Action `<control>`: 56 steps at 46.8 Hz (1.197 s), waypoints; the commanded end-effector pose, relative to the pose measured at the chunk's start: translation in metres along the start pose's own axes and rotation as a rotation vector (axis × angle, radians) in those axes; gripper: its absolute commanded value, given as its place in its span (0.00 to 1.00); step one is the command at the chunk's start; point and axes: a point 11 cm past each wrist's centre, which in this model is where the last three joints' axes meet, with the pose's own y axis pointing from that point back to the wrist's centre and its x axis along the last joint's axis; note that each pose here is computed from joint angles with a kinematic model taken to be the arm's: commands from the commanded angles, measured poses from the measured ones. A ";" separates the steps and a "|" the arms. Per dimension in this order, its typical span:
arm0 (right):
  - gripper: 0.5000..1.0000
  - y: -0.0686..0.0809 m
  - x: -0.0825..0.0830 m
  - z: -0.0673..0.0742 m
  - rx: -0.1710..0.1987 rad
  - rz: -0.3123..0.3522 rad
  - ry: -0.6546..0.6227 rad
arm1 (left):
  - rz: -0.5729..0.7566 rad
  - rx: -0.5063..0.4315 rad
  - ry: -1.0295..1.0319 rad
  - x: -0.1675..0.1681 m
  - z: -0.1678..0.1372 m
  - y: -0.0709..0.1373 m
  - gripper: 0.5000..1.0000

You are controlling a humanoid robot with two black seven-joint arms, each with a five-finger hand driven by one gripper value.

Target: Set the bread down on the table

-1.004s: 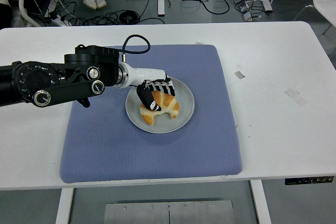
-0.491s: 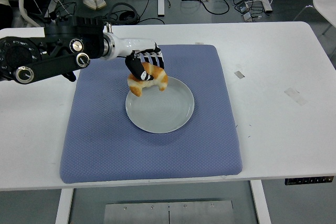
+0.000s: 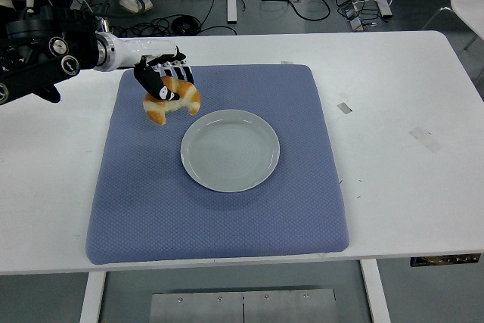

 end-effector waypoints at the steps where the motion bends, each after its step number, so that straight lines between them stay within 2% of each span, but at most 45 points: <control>1: 1.00 0.000 0.000 0.000 0.000 0.000 0.000 | 0.010 0.011 0.016 0.002 -0.012 -0.002 0.00; 12: 1.00 0.000 0.000 0.000 0.000 0.000 0.000 | 0.020 0.027 0.047 0.007 -0.038 -0.002 0.00; 23: 1.00 0.000 0.000 0.000 0.000 0.000 0.000 | 0.020 0.039 0.070 -0.003 -0.052 -0.011 0.00; 41: 1.00 0.000 0.000 0.000 0.000 0.000 0.000 | 0.002 0.061 0.086 -0.025 -0.063 -0.029 0.00; 56: 1.00 0.000 0.000 0.000 0.000 0.000 0.000 | 0.010 0.068 0.085 -0.025 -0.063 -0.035 0.00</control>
